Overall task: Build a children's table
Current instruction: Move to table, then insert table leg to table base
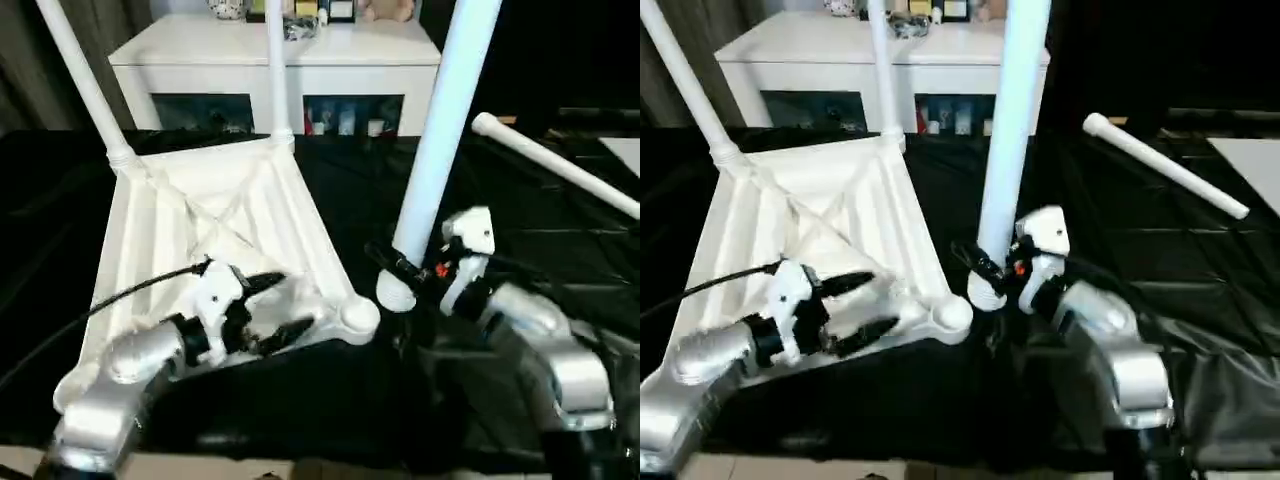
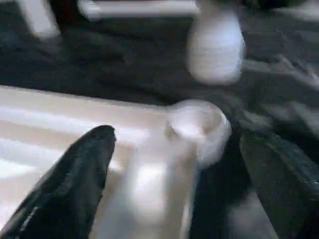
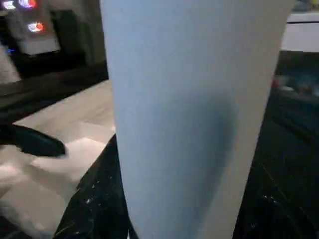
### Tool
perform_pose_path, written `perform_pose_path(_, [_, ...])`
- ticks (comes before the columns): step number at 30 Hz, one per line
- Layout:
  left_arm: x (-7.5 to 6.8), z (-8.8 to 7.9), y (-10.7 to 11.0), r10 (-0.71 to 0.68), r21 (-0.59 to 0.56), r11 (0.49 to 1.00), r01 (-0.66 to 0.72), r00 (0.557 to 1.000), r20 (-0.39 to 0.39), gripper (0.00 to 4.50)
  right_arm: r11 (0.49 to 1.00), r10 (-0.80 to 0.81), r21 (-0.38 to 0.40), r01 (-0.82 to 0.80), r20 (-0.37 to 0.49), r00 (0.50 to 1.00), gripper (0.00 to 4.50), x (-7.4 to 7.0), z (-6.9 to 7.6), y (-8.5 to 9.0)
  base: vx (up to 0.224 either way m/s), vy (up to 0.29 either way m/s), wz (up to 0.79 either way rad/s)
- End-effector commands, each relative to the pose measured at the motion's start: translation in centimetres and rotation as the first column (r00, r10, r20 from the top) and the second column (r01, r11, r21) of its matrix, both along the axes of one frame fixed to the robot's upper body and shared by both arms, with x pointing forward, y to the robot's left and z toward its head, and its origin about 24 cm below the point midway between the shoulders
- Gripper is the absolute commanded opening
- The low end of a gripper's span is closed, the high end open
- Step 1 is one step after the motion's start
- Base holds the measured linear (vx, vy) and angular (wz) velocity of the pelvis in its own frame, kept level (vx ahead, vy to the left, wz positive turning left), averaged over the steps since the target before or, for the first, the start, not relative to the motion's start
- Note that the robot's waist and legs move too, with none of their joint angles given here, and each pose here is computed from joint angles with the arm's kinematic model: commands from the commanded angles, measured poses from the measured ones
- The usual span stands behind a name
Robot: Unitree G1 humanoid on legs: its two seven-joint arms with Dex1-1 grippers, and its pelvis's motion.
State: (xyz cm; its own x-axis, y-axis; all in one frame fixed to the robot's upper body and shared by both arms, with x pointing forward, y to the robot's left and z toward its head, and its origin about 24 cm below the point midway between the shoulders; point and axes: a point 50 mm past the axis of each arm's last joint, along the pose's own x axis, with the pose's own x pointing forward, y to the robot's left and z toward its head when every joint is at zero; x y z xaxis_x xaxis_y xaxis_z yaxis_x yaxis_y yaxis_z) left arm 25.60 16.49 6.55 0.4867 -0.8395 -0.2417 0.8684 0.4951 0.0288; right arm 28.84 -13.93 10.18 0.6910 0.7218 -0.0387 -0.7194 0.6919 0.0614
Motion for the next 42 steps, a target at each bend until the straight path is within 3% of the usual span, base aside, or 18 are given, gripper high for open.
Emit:
perform_pose_path(1, [0.7,0.0,0.2,-0.077,0.047,0.996,0.078,0.997,-0.030,4.40,0.999,0.050,-0.009,-0.049,0.013,0.999,1.87,0.4,0.4,0.1,-0.083,-0.005,0.01])
perform_pose_path(5, [2.4,-0.1,0.6,-0.118,0.135,0.983,0.125,0.991,-0.061,4.40,0.996,0.085,-0.039,-0.084,0.025,0.996,1.87,0.9,0.8,0.2,-0.070,0.000,-0.01])
perform_pose_path(6, [2.6,-0.1,0.6,-0.129,0.140,0.980,0.140,0.988,-0.081,4.13,0.995,0.092,-0.042,-0.091,0.027,0.995,1.87,1.0,0.9,0.3,0.000,0.000,0.00])
perform_pose_path(8, [3.3,0.0,0.4,-0.138,0.144,0.978,0.153,0.985,-0.104,4.13,0.993,0.112,-0.048,-0.111,0.025,0.993,1.87,1.0,1.1,0.4,0.000,0.000,0.00])
perform_pose_path(12, [3.5,-0.3,0.0,-0.202,0.187,0.952,0.242,0.956,-0.212,3.73,0.985,0.154,-0.077,-0.152,0.018,0.988,1.87,1.1,1.1,0.5,0.000,0.000,0.00])
perform_pose_path(16, [3.3,-0.3,0.2,-0.186,0.215,0.947,0.241,0.951,-0.245,3.48,0.984,0.157,-0.091,-0.156,0.008,0.987,1.87,1.1,0.9,0.4,0.000,0.000,0.00])
perform_pose_path(18, [3.1,-0.3,0.5,-0.151,0.231,0.949,0.212,0.954,-0.257,3.15,0.983,0.155,-0.102,-0.153,0.006,0.988,1.87,1.1,0.7,0.4,0.026,0.002,-0.02])
perform_pose_path(25, [2.6,-0.1,1.3,0.003,0.313,0.946,0.078,0.968,-0.252,2.64,0.983,0.145,-0.117,-0.143,0.014,0.989,1.87,1.1,0.7,0.6,0.015,0.002,-0.01])
perform_pose_path(31, [0.9,-0.1,0.4,0.026,0.271,0.961,0.052,0.960,-0.277,2.20,0.985,0.136,-0.106,-0.134,0.015,0.991,1.87,1.2,0.6,0.9,0.000,0.000,0.00])
perform_pose_path(42, [1.5,-1.6,0.1,0.104,0.332,0.943,-0.025,0.970,-0.221,1.39,0.986,0.153,-0.065,-0.153,0.007,0.988,1.87,1.3,0.5,2.1,0.000,0.000,0.00])
